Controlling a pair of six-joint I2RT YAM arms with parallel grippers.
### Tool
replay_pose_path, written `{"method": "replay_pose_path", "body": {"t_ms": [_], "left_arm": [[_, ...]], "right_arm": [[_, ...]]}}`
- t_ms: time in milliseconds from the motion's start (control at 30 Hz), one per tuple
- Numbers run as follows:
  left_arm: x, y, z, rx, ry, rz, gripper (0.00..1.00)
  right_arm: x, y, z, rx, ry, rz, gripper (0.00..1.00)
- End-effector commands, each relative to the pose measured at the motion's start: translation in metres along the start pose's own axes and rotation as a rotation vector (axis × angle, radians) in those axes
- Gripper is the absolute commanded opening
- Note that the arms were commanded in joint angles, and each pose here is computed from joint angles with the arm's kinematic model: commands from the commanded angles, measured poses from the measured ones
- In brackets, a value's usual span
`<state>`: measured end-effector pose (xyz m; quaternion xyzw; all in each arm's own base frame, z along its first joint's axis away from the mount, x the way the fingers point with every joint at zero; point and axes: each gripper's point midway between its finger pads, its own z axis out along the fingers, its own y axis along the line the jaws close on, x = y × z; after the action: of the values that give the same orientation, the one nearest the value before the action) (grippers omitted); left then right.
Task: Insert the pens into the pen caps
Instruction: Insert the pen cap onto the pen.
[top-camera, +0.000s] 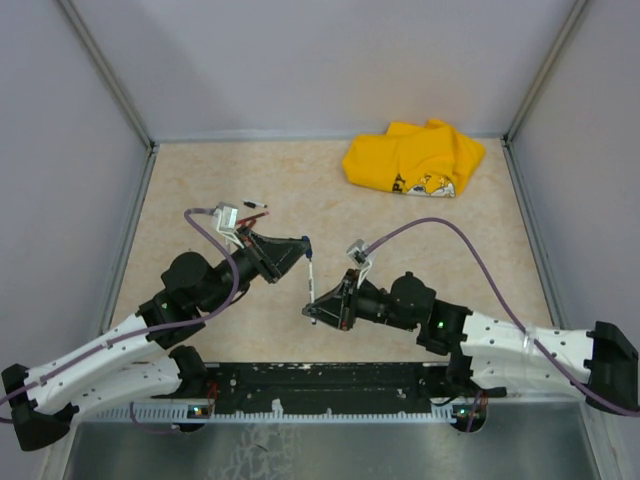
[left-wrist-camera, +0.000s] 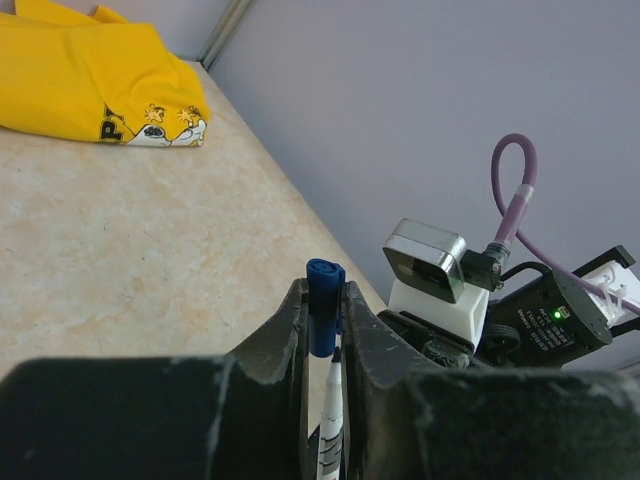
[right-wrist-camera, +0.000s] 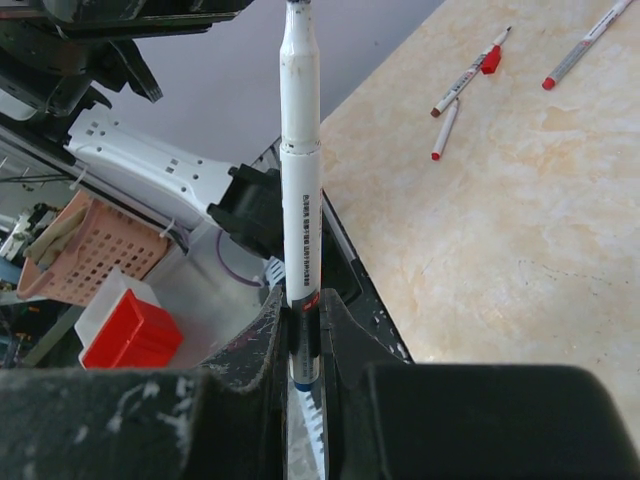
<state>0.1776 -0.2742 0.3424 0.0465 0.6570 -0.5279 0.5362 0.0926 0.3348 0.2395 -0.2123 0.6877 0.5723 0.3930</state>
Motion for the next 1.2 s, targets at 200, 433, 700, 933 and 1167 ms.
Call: {"method": "replay_pose_path", "body": {"t_ms": [200,433,700,933,1167], "left_arm": [[-0.011,-0.015,-0.002,0.059,-0.025,-0.014,0.09],[-0.008,-0.017,0.002,0.066,-0.011,-0.023,0.09],[-0.010,-0.019,0.002,0.070,-0.017,-0.025,0.09],[-0.013,-0.020,0.001,0.071,-0.025,-0.027,0.09],[-0.014,-0.020,0.001,0.071,-0.028,-0.029,0.09]], "right_arm": [[-0.026,0.010,-0.007,0.000,-0.092,0.002,0.00],[-0.022,0.010,-0.005,-0.003,-0.076,0.003,0.00],[-0.014,0.010,-0.004,-0.015,-0.046,0.007,0.00],[-0.007,0.006,-0.003,-0.011,-0.024,0.008,0.00],[-0.005,0.007,-0.002,-0.017,-0.016,0.012,0.00]]}}
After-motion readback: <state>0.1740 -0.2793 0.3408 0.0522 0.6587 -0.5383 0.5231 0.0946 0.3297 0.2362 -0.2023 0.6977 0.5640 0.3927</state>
